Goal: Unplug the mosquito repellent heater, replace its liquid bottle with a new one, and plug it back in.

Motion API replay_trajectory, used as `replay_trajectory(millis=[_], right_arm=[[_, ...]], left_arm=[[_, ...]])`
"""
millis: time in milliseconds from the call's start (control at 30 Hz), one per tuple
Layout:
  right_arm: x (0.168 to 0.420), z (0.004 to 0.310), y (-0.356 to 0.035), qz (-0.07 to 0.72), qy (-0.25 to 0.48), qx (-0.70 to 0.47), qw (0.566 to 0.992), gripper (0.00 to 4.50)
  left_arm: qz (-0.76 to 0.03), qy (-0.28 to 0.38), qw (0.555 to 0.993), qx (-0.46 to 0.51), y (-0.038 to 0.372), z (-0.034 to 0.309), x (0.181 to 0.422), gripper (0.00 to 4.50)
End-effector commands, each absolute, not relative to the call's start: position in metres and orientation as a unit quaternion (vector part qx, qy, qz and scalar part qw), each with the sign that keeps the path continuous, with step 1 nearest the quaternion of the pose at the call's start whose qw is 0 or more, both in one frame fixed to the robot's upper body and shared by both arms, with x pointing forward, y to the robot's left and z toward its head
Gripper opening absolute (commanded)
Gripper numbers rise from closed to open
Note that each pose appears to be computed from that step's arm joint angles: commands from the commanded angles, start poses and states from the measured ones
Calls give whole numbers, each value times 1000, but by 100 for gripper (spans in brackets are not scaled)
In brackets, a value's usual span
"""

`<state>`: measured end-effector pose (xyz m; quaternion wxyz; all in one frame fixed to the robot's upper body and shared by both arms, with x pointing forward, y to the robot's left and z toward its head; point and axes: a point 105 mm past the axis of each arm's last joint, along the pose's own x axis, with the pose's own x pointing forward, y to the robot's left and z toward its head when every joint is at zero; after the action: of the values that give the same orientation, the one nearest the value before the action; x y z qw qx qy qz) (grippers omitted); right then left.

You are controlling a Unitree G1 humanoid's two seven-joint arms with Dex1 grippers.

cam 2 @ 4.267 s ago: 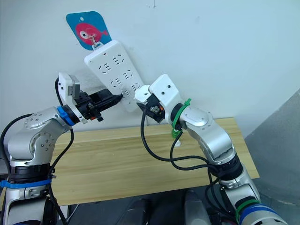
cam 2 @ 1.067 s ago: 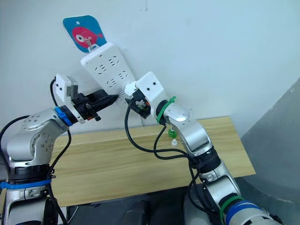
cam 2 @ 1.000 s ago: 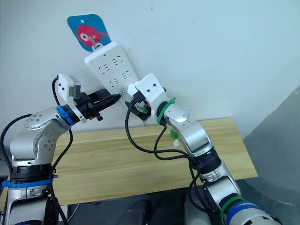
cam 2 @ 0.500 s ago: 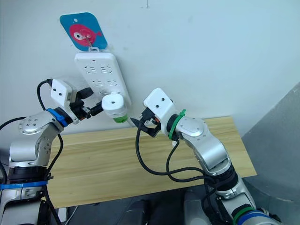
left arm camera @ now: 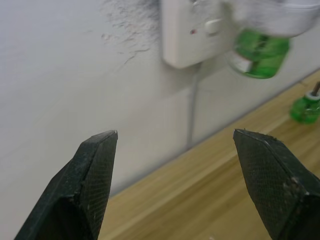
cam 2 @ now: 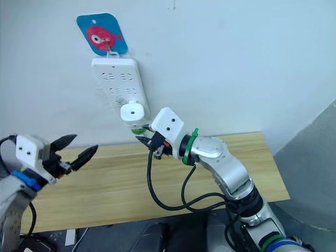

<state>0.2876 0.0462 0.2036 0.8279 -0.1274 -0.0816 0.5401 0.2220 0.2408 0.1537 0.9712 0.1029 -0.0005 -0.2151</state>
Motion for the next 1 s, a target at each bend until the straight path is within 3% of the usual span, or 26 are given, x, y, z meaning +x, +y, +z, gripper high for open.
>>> replay_trajectory(millis=[33,300,1000], right_arm=[[289,214,54,530,-114,-124,831,3],[297,206,61,528,-105,-126,833,3],[323,212,55,460,-106,-111,874,3]], left_arm=[[-240,-34,964,111,211,167,203,386],[-244,-52,962,106,187,167,200,386],[-250,-63,959,116,186,168,211,386]])
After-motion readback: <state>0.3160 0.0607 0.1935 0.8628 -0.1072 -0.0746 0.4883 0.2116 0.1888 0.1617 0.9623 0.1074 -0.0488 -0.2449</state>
